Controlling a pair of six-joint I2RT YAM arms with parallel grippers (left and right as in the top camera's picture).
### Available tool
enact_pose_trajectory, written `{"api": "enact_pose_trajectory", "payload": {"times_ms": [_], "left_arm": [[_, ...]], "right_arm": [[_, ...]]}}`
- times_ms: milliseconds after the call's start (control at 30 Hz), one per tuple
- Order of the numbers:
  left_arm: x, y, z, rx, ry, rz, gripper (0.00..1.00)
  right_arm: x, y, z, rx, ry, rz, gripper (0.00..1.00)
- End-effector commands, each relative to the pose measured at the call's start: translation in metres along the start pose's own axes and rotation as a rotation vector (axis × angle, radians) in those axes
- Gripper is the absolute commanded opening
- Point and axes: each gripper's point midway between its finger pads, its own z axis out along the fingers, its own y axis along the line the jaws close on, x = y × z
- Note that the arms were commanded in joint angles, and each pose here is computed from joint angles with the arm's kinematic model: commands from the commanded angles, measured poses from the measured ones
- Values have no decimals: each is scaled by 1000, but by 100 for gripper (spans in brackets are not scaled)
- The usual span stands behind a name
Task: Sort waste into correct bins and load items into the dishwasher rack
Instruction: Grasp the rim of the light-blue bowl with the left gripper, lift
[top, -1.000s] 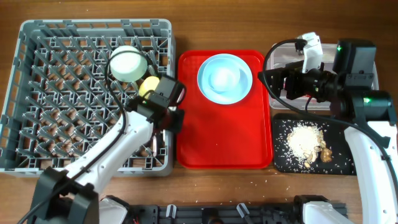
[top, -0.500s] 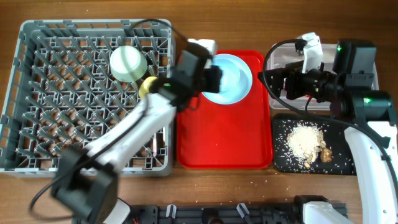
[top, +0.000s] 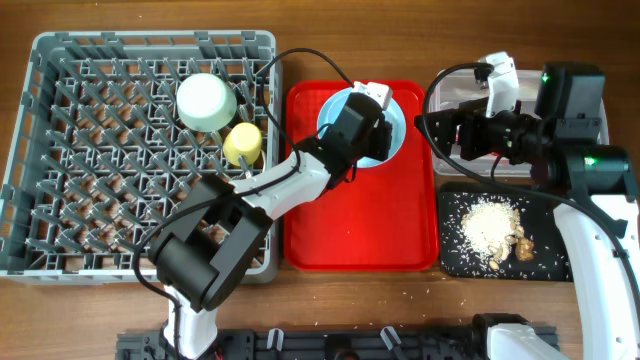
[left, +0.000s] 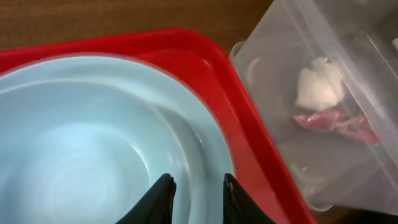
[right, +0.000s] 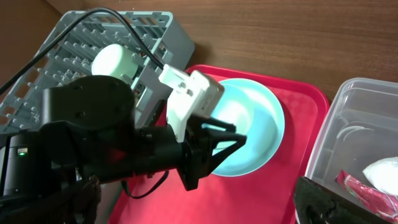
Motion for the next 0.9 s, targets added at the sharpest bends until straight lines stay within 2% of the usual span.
{"api": "enact_pose_trajectory", "payload": {"times_ms": [0,100,233,533,667,733,800,867], "left_arm": [[16,16,2,-75,60,33,26],[10,16,-1,-73,43,58,24],[21,11,-1,-70,83,126,24],[25,32,0,-178,90,152,24],[25,33,-1,-183,93,174,16],[24,33,0,-182,88,174,4],[11,28,-6,-174,54,171,4],[-34,13,-37,-150,-54,155,4]], "right_arm": [[0,-1,1,2,2,-16,100],[0,-1,1,2,2,-16,100],[0,-1,1,2,2,-16,100],[0,-1,1,2,2,-16,100],[0,-1,1,2,2,-16,100],[0,-1,1,2,2,-15,100],[0,-1,1,2,2,-16,100],[0,-1,1,2,2,-16,100]]}}
